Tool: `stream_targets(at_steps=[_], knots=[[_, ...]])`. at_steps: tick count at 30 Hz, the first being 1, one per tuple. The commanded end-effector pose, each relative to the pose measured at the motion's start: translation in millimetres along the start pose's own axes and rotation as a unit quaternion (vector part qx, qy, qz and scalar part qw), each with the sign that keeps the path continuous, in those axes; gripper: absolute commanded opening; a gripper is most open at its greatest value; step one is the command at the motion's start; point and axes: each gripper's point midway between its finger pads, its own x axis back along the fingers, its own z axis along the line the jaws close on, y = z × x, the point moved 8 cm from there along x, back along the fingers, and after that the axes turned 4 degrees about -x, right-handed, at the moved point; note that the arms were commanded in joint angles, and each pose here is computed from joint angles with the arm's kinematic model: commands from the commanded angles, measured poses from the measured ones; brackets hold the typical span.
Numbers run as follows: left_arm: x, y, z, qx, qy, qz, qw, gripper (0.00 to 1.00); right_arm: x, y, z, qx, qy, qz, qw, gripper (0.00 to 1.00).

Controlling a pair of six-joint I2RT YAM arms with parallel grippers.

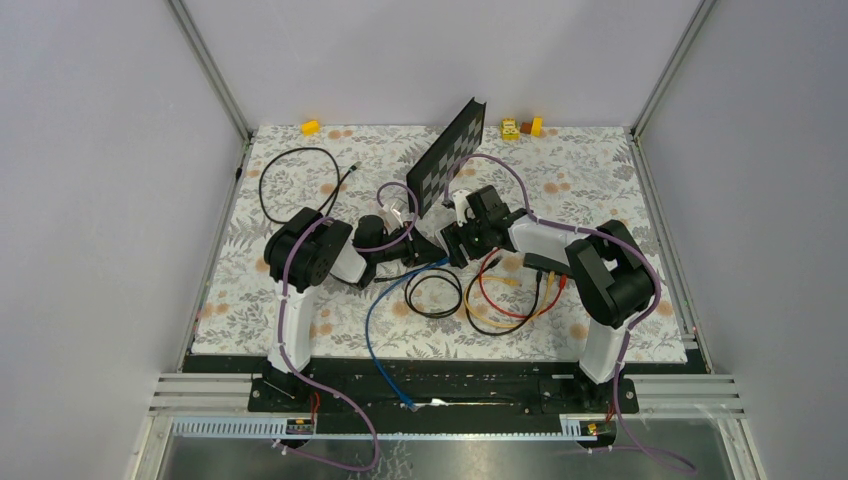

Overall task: Pull the plug from the switch port
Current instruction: Pull the connector from the switch port.

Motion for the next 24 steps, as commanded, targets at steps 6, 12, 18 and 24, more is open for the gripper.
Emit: stream_targets(at_steps=[6, 12, 18, 24], knots=[[2.0, 3.0, -3.4, -0.016, -0.003, -0.003, 1.000, 0.00, -0.6, -3.8, -1.8, -0.017, -0.016, 0.007, 1.000, 0.53], [4.0, 6.3, -12.4, -0.021, -0.013, -0.013, 1.000, 0.00, 5.5, -0.9, -1.3, -0.039, -0.029, -0.011, 0.999, 0.50], [6.7, 1.6, -9.5, -0.026, -0.010, -0.007, 1.000, 0.00, 7.6, 0.6, -8.0, -0.006, -0.052, -0.020, 0.998, 0.49], [7.1, 1.3, -7.9, -0.023, -0.005, -0.008, 1.000, 0.00, 2.5, -3.7, -9.0, -0.001, -0.049, -0.014, 0.999, 0.48]])
